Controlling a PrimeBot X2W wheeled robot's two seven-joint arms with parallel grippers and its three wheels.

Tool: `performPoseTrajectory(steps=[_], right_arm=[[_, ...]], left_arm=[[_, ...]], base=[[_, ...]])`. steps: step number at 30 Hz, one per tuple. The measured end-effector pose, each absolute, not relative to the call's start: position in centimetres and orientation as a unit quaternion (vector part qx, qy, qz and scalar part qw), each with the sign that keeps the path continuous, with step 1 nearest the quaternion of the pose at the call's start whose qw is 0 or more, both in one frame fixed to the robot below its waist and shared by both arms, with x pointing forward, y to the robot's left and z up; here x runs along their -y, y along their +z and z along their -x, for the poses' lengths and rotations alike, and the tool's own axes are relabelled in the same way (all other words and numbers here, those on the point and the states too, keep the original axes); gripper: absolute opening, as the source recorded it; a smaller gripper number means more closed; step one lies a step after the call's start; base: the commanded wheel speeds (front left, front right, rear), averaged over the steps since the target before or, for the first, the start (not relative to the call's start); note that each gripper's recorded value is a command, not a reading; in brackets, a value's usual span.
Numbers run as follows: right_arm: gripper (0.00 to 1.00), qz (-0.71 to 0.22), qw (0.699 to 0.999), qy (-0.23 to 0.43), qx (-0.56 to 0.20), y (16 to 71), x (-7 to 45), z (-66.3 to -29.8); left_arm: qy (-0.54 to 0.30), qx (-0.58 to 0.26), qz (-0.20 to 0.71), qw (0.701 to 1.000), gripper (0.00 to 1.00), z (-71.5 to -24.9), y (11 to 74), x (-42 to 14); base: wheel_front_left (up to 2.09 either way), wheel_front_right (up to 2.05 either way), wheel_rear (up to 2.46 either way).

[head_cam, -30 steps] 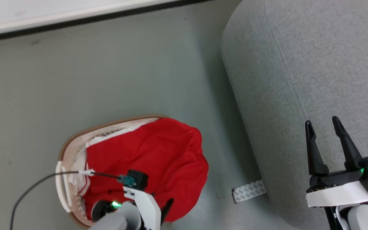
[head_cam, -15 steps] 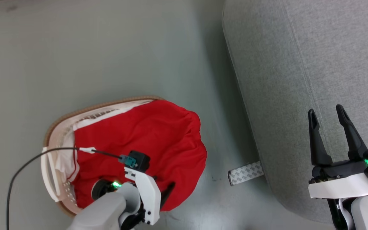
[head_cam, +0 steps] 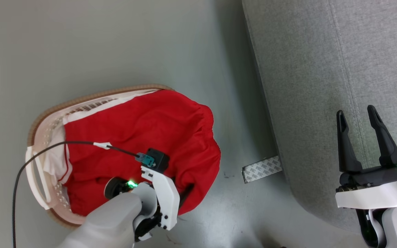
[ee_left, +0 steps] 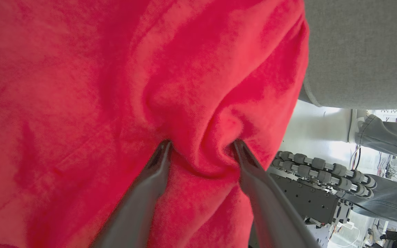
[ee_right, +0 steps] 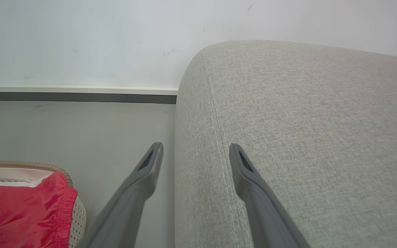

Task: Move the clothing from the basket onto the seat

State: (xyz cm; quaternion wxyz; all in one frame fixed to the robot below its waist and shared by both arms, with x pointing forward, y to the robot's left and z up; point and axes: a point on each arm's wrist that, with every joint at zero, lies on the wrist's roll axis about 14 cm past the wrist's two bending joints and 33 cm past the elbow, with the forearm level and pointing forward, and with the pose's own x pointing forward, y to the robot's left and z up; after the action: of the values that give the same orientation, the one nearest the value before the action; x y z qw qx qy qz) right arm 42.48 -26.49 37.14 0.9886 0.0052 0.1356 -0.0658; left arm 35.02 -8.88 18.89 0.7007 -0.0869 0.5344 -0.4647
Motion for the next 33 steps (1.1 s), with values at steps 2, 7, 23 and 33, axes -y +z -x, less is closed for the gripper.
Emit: performPoseTrajectory(steps=[2, 7, 23, 33], right_arm=[[1.0, -0.005, 0.989, -0.065, -0.136, 36.9, 26.4, -42.7], [1.0, -0.008, 0.989, -0.063, -0.131, 37.1, 26.3, -43.1], [1.0, -0.037, 0.997, -0.026, -0.062, 43.1, 23.4, -41.6], [1.0, -0.055, 0.998, 0.005, -0.019, 46.7, 20.9, -38.4]], left_arm=[[-0.467, -0.531, 0.09, 0.701, 0.0, -35.1, 18.9, 9.0], [-0.468, -0.513, 0.098, 0.713, 0.0, -35.7, 19.8, 9.0], [-0.432, -0.384, 0.155, 0.801, 0.0, -37.4, 30.3, 6.9], [-0.426, -0.251, 0.136, 0.859, 0.0, -39.2, 40.4, 4.2]], base=[[0.02, 0.02, 0.02], [0.0, 0.0, 0.0], [0.0, 0.0, 0.0], [0.0, 0.0, 0.0]])
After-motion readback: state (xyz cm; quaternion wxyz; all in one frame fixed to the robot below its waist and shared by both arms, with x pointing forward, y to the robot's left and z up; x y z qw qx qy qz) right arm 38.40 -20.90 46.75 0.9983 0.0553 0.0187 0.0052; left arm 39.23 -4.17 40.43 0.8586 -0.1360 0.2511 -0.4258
